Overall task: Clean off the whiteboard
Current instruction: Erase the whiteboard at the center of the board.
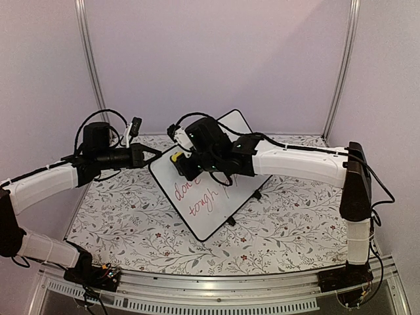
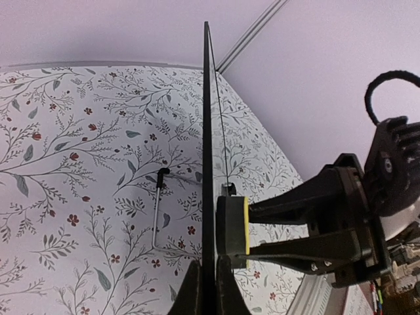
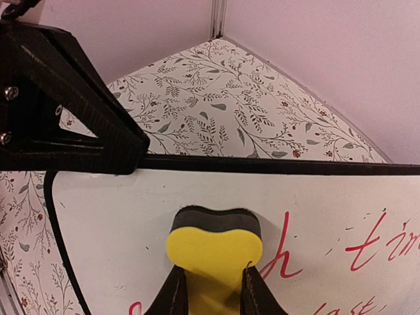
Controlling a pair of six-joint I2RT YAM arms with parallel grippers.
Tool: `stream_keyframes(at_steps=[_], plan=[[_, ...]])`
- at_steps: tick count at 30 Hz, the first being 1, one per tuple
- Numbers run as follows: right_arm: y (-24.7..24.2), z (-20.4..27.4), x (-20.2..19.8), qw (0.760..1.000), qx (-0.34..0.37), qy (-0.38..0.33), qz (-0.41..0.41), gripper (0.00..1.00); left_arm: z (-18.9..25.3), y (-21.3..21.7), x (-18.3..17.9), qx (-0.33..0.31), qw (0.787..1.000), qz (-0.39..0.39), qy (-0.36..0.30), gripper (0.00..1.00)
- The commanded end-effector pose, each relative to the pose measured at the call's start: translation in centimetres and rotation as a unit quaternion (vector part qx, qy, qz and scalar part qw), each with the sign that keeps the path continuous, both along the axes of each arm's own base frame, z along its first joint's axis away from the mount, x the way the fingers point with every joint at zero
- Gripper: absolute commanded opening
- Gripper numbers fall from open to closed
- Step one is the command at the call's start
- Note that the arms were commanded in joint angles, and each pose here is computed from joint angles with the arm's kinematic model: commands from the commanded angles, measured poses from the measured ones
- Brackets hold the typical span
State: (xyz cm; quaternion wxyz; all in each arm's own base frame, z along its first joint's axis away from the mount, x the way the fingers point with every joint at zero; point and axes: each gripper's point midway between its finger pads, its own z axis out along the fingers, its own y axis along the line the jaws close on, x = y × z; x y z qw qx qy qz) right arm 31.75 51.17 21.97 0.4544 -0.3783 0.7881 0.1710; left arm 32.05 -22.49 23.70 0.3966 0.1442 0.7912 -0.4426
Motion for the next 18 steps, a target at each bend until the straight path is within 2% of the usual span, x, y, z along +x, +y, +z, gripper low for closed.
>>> stream_keyframes(at_steps=[1,9,18], plan=[[-2.3,-5.1,0.1,0.998,-0.056,0.034,-0.018,0.23,2.6,-2.0,-2.3,-0.030,0.996,-0.071,-0.042,0.00],[-3.0,-5.6,-0.6,0.997,-0.057,0.050,-0.021,0.23,2.8,-2.0,-2.3,-0.032,0.996,-0.071,-0.044,0.00],[-1.0,-3.0,0.8,0.999,-0.040,0.024,-0.013,0.23,2.6,-2.0,-2.4,-0.031,0.996,-0.072,-0.041,0.00]])
